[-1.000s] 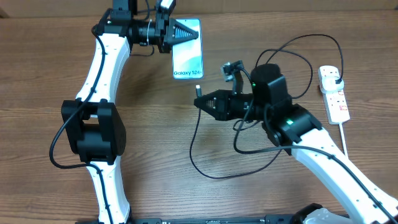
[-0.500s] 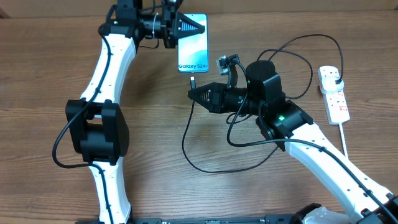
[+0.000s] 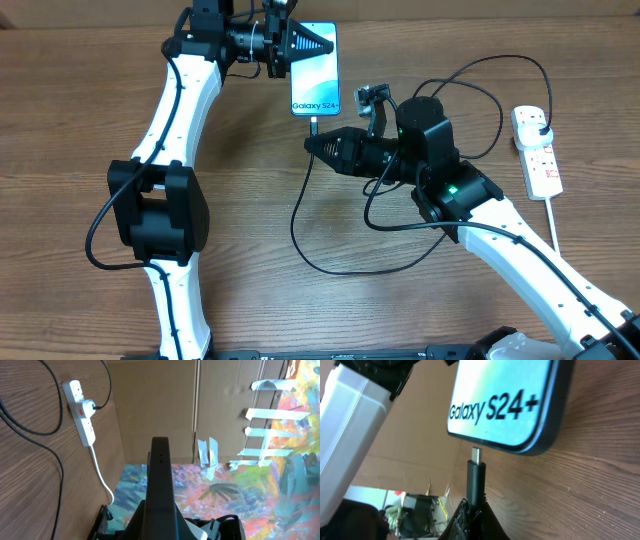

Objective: Plug charger to phone and switch on socket
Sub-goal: 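Push the USB-C plug upward into the phone's bottom port with right gripper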

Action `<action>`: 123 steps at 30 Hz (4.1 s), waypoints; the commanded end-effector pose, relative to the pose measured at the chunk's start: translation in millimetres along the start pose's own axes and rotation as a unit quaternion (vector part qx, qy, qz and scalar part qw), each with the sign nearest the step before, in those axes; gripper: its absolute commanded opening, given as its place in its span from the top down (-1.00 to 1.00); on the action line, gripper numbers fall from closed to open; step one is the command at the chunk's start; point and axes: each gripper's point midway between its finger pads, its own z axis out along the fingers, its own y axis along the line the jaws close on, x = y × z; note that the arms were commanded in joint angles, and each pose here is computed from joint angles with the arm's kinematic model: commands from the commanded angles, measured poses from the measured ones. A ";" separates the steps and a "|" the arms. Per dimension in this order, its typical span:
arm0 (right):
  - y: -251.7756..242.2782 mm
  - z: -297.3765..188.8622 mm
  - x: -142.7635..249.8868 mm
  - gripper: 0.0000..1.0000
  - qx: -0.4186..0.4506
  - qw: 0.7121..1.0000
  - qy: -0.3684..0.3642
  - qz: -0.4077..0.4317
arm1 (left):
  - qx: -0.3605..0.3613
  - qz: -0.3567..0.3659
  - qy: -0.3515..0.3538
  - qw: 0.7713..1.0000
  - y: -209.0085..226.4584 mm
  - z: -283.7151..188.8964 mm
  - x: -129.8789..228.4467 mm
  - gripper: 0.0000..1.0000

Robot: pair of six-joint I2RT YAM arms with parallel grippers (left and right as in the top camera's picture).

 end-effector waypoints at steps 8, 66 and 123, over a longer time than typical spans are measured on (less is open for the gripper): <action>-1.2 0.3 -6.0 0.93 0.008 1.000 -0.018 0.009 | 0.006 0.017 0.004 1.000 -10.9 -0.9 -0.1 0.92; 8.3 -5.0 0.6 0.93 -0.030 0.999 0.018 0.005 | 0.016 0.032 0.016 0.999 -13.7 -1.4 4.4 0.91; 2.2 -4.6 -6.3 0.92 -0.013 1.000 -0.003 -0.003 | 0.014 0.006 0.018 1.000 -13.2 2.3 5.0 0.91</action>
